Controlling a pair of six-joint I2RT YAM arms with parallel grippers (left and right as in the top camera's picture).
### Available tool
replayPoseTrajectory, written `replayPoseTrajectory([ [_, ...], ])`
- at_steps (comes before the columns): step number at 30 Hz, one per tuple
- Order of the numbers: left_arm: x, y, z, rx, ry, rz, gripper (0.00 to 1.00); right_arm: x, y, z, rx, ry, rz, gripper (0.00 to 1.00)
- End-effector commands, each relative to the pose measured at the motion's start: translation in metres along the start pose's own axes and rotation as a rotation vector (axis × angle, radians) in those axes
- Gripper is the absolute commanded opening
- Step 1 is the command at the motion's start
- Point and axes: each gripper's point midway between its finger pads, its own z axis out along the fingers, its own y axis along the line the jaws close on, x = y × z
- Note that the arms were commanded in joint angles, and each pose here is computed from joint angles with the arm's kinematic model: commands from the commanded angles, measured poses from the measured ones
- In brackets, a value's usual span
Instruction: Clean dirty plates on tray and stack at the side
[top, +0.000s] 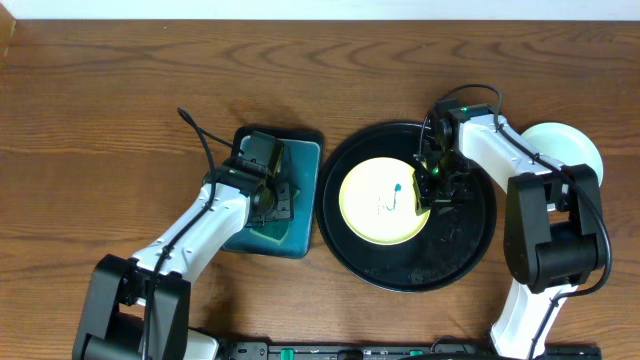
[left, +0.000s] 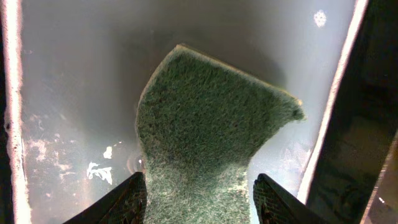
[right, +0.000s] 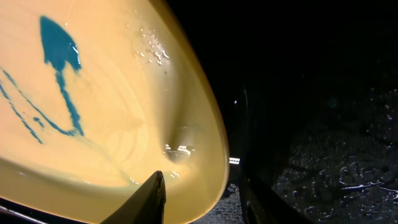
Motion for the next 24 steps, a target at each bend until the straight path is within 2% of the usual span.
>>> replayPoseTrajectory([
  [1,0.004,0.004,0.005,-0.015,0.013,-0.005,0.57,0.003,0.002,0.005,0.003,0.017,0.007,0.37],
  [16,0.012,0.004,0.023,-0.024,0.060,0.002,0.56,0.003,0.002,0.005,0.003,0.017,0.007,0.37],
  [24,0.011,0.004,0.023,-0.023,0.058,0.002,0.41,0.003,0.002,0.005,0.003,0.017,0.007,0.37],
])
